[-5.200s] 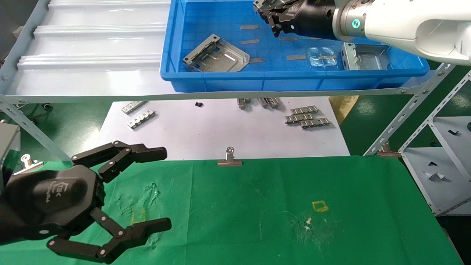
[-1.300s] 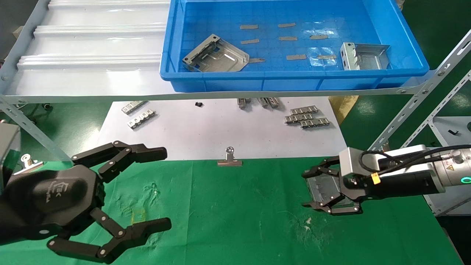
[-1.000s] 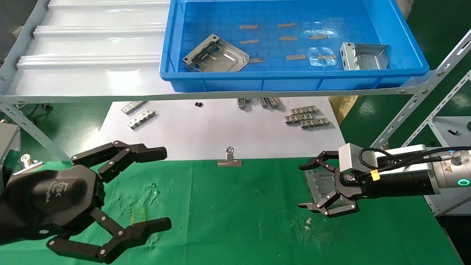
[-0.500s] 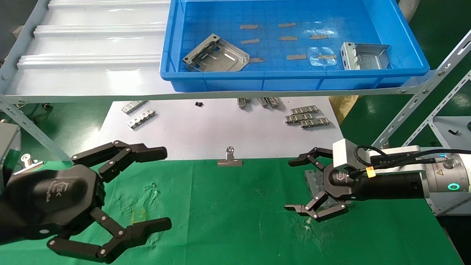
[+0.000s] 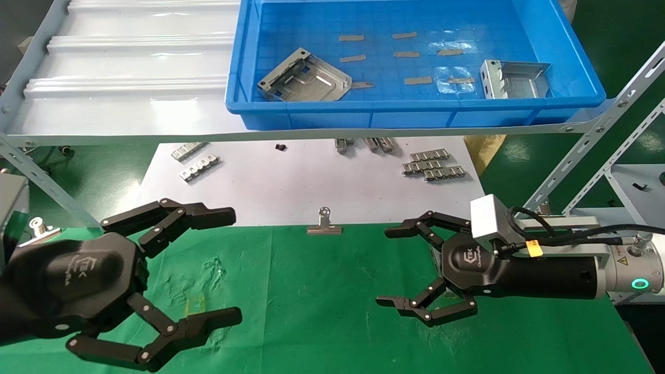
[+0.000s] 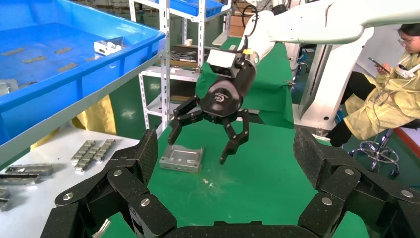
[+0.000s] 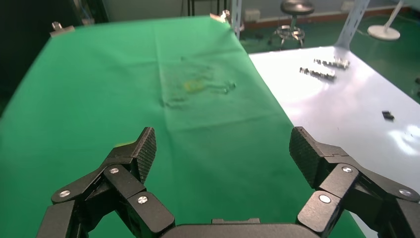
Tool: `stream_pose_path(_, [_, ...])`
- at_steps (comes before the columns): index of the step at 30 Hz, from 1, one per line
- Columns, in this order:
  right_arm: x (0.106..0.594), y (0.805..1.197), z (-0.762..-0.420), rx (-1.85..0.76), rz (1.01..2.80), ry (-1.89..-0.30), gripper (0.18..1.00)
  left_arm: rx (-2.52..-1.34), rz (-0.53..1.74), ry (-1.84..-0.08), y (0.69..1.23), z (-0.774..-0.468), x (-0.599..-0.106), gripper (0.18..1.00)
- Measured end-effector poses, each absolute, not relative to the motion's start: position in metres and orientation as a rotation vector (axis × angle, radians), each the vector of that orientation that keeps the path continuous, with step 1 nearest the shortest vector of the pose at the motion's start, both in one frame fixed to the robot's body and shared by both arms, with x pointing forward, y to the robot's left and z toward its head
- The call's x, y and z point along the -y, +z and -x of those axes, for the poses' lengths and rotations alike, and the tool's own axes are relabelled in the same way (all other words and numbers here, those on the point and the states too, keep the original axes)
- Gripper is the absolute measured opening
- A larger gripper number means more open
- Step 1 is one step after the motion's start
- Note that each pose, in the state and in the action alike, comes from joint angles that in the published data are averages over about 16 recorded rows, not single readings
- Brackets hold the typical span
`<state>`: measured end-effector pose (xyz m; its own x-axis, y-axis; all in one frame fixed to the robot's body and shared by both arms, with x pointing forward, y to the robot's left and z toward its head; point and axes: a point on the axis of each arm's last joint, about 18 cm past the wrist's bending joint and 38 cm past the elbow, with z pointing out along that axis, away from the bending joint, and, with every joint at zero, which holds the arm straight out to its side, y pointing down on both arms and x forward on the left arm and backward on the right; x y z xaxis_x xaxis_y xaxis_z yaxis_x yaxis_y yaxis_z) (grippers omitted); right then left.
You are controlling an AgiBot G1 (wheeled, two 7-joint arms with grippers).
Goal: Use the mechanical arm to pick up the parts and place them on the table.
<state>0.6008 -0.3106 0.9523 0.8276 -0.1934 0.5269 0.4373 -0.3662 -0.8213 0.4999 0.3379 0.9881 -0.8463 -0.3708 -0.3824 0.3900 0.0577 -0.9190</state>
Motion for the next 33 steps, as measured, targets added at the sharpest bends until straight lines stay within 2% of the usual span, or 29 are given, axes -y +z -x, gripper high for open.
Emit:
stream_pose_path(18, [0.302, 0.97, -0.549, 0.194, 1.667, -0.59, 1.0, -1.805, -0.019, -1.843, 0.988, -0.5, -0.338, 1.001])
stream_pose_path(33, [0.303, 0.986, -0.5, 0.216, 1.605, -0.561, 1.0, -1.805, -0.019, -1.843, 0.988, -0.5, -0.338, 1.001])
